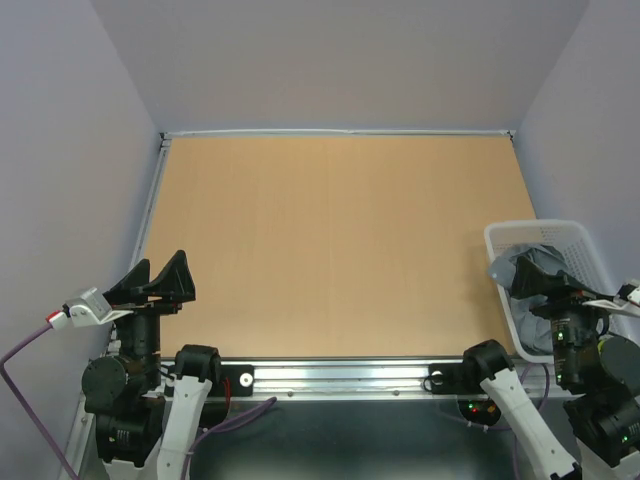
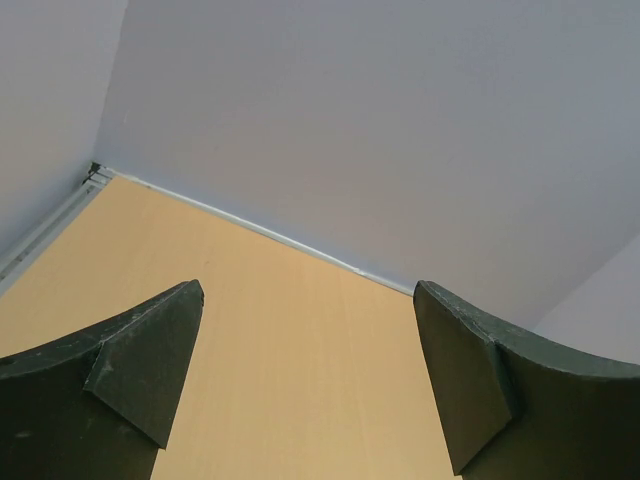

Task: Fold and stack the long sleeve shirts
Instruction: Grab the shirt from the pile

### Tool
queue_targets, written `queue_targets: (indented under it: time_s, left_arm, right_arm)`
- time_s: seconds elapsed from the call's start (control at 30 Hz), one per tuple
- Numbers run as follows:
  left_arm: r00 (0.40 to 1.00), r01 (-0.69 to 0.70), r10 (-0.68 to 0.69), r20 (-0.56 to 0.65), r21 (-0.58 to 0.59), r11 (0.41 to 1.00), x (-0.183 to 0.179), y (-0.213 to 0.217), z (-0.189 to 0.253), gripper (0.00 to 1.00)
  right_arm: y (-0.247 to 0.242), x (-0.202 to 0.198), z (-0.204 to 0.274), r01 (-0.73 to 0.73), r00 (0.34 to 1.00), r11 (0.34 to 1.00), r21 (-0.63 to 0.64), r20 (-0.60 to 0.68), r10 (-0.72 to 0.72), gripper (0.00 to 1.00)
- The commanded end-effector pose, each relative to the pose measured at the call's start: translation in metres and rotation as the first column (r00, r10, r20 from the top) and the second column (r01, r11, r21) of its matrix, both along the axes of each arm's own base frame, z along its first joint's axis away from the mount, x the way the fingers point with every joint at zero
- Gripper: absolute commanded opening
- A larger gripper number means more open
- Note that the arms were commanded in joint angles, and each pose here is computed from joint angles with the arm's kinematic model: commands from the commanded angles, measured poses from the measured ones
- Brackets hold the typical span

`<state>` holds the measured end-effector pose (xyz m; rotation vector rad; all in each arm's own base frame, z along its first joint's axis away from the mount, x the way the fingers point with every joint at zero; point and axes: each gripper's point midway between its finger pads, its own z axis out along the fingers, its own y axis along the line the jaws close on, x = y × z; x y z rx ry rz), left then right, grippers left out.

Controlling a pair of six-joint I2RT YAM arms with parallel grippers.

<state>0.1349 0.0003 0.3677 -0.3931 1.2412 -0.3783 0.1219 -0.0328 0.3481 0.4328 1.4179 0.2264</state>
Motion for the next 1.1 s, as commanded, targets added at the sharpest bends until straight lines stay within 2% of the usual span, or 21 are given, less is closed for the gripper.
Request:
queue_targets:
  time_s: [0.0, 0.17, 0.3, 0.4, 0.47, 0.53, 0.7, 0.77, 0.87, 0.93, 1.03, 1.07]
  left_arm:
    - [0.987, 0.018, -0.014, 0.162, -0.019, 1.0, -0.037, 0.002, 0.024, 0.99]
    - [0.993, 0.012, -0.006, 0.121, -0.05, 0.999, -0.028, 0.003, 0.017, 0.99]
    - [0.999, 0.028, -0.026, 0.035, -0.054, 0.998, -0.012, -0.002, 0.008, 0.99]
    - [0.997, 0.073, -0.074, -0.036, -0.028, 0.997, 0.003, -0.013, 0.003, 0.99]
    - [0.993, 0.094, -0.097, -0.074, -0.034, 0.995, 0.015, -0.019, -0.001, 0.99]
    - [0.99, 0.096, -0.1, -0.102, -0.045, 0.994, 0.023, -0.02, -0.004, 0.99]
    - [0.958, 0.11, -0.119, -0.26, -0.049, 0.993, 0.042, -0.027, -0.029, 0.99]
    - [0.94, 0.126, -0.135, -0.315, -0.051, 0.991, 0.048, -0.031, -0.039, 0.99]
    - [0.911, 0.162, -0.173, -0.374, -0.061, 0.985, 0.051, -0.04, -0.049, 0.99]
    - [0.883, 0.225, -0.235, -0.407, -0.072, 0.972, 0.05, -0.051, -0.054, 0.99]
    - [0.862, 0.242, -0.254, -0.44, -0.083, 0.967, 0.045, -0.055, -0.059, 0.99]
    - [0.858, 0.242, -0.253, -0.447, -0.081, 0.967, 0.045, -0.054, -0.061, 0.99]
  right_arm:
    - [-0.001, -0.005, 0.021, -0.011, 0.999, 1.0, 0.004, 0.034, 0.01, 1.0]
    - [0.017, 0.011, 0.026, -0.074, 0.997, 0.997, -0.013, -0.017, 0.074, 1.0]
    - [0.038, 0.038, 0.024, -0.118, 0.987, 0.993, 0.02, -0.111, 0.12, 1.0]
    - [0.048, 0.066, 0.01, -0.071, 0.961, 0.995, 0.073, -0.263, 0.088, 1.0]
    - [0.044, 0.089, -0.011, 0.042, 0.899, 0.998, 0.039, -0.437, -0.021, 1.0]
    - [0.055, 0.114, -0.037, 0.036, 0.821, 0.999, -0.027, -0.569, -0.045, 1.0]
    - [0.069, 0.155, -0.066, 0.112, 0.742, 0.993, -0.03, -0.662, -0.103, 1.0]
    - [0.059, 0.169, -0.076, 0.186, 0.714, 0.98, -0.07, -0.676, -0.183, 1.0]
    - [0.028, 0.188, -0.104, 0.311, 0.622, 0.948, -0.063, -0.741, -0.253, 1.0]
    - [-0.012, 0.191, -0.126, 0.448, 0.547, 0.893, -0.033, -0.781, -0.303, 1.0]
    - [-0.049, 0.182, -0.135, 0.588, 0.491, 0.808, -0.031, -0.781, -0.387, 1.0]
    - [-0.07, 0.173, -0.139, 0.651, 0.451, 0.758, -0.048, -0.779, -0.437, 1.0]
